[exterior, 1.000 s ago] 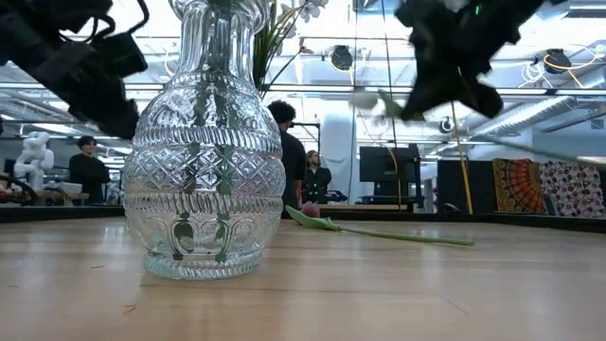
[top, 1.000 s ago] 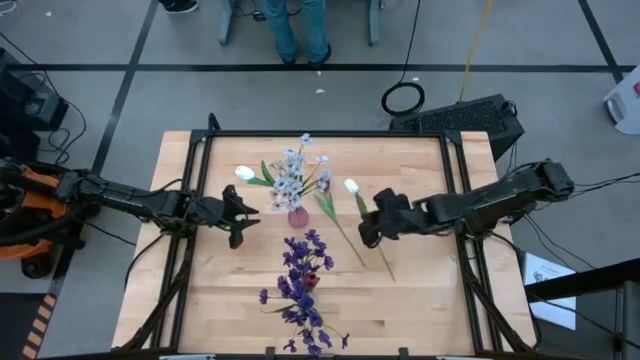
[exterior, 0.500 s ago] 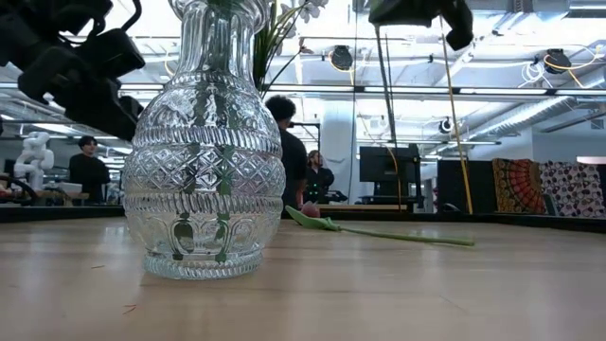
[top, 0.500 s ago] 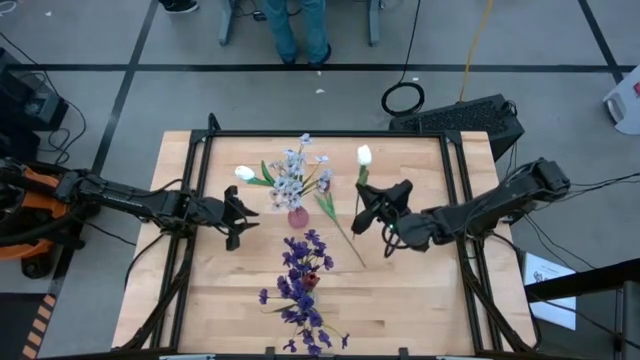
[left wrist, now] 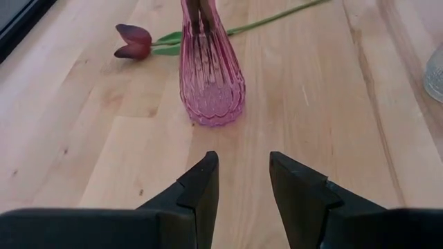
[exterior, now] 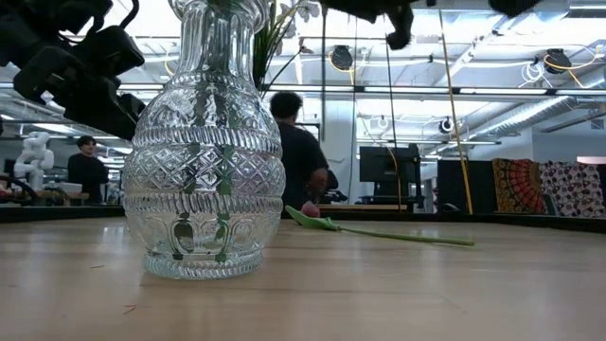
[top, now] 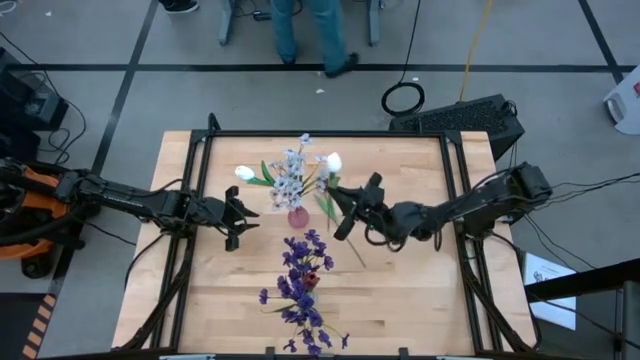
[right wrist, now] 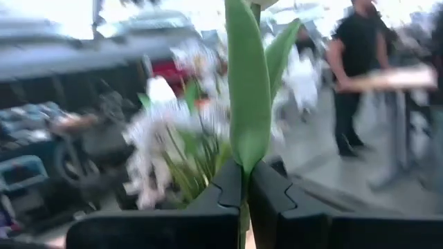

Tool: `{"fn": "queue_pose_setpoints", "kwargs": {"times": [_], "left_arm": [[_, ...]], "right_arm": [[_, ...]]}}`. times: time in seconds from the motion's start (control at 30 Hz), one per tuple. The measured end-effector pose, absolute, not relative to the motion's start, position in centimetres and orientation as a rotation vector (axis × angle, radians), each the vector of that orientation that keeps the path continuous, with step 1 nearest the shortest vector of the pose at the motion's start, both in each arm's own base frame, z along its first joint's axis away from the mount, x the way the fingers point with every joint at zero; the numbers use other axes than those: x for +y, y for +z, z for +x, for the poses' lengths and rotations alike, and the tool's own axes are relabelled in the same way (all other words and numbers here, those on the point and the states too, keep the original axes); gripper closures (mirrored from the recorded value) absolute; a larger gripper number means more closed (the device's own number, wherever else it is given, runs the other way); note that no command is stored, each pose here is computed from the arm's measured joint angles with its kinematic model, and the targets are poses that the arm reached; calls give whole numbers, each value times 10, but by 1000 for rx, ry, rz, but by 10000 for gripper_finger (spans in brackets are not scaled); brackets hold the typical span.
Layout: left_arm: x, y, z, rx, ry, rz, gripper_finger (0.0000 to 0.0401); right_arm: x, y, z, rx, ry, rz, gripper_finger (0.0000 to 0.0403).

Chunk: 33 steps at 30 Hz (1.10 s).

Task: Sort flowers into vase by color
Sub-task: Put the white flower into the pink vase

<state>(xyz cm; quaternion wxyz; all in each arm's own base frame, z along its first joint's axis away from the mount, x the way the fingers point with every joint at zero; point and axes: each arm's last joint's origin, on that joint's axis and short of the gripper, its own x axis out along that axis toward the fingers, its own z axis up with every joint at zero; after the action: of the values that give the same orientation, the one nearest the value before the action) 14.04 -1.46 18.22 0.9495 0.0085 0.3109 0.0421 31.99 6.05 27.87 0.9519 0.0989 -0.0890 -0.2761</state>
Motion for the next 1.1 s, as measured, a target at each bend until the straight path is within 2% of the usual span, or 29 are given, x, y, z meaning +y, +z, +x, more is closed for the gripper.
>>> {"fn": "queue_pose_setpoints", "kwargs": {"times": [0.37,0.47,0.73,1.1], "left_arm": [[-15,185,142,596,93,-44,265],[-15,186,143,582,91,-46,265],[-15,186,143,577,91,-47,265],[-15,186,143,579,92,-47,265]], "right_arm": [[26,277,292,-616,-190,-8,402],[24,276,295,-601,-130,-77,402],[26,258,332,-521,-121,-97,402],[18,267,356,-563,-150,-237,402]]}}
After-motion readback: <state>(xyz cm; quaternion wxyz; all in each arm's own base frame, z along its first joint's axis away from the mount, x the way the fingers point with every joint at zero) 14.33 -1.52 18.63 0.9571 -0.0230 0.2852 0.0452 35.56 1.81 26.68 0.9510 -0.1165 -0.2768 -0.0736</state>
